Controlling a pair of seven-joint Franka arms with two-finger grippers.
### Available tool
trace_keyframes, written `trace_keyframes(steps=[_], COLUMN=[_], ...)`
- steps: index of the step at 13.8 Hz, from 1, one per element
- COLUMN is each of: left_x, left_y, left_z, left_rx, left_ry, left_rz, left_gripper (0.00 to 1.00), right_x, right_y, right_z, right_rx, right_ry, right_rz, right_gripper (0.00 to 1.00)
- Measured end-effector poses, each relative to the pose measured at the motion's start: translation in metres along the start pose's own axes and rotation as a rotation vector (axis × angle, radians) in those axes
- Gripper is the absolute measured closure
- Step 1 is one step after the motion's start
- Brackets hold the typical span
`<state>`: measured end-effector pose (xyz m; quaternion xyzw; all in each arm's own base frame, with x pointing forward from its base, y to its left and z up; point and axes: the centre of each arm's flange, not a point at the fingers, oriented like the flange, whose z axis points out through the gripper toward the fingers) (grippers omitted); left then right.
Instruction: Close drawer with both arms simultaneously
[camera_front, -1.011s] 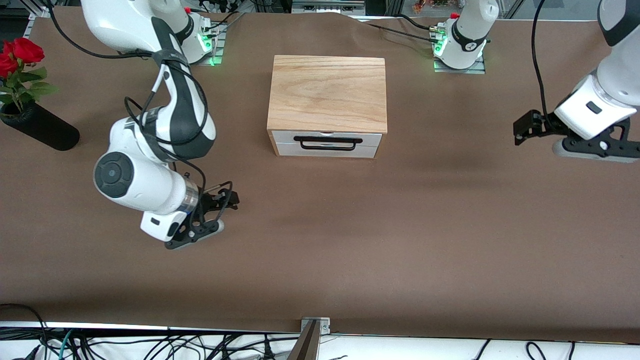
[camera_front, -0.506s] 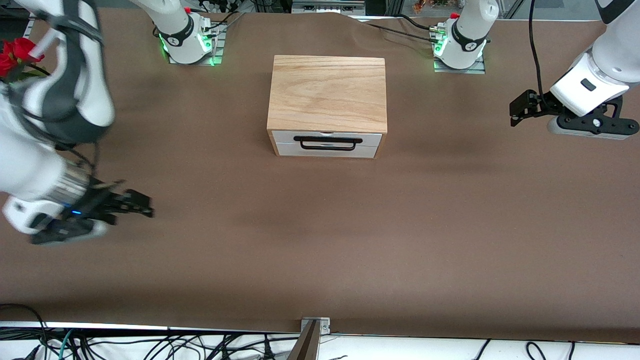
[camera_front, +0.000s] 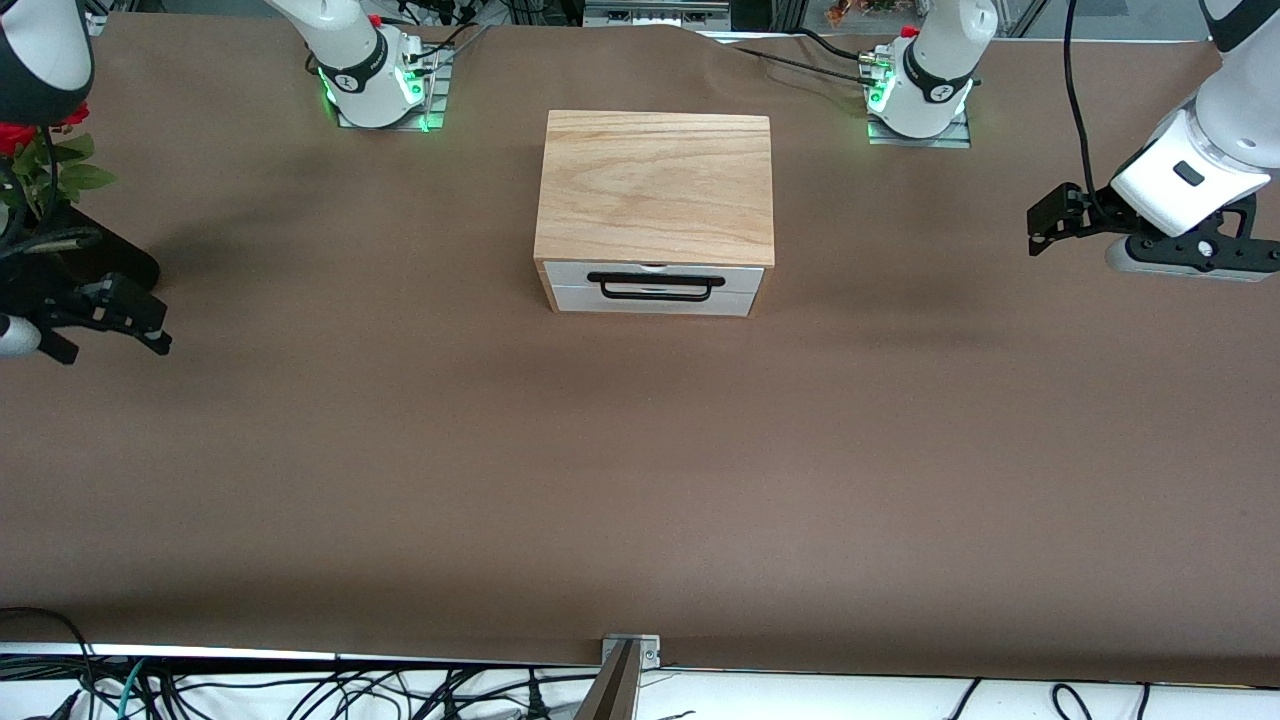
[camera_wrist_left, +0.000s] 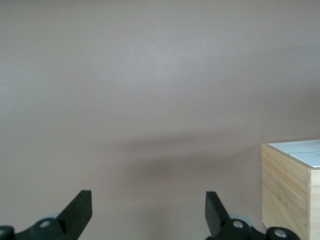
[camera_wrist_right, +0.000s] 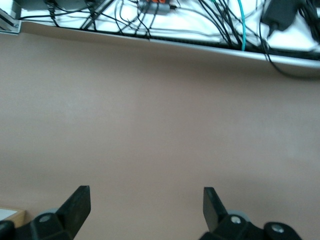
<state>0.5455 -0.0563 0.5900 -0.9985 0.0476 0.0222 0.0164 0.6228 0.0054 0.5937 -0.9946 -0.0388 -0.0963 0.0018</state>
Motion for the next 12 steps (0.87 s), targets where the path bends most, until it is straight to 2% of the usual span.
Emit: trace_keyframes(steps=[5,12], left_x=[0.000,0.000], left_y=[0.000,0.001], left_z=[0.000,0.000], left_rx=[0.000,0.000], left_ry=[0.000,0.000], left_rz=[0.001,0.002], left_gripper=[0.00,0.00], right_x=[-0.008,-0.007], right_y=[-0.002,0.001], right_z=[0.009,0.019], right_rx=[0.003,0.001], right_ry=[-0.041,-0.057], right_rz=[0.042,0.048], right_gripper=[0.00,0.00])
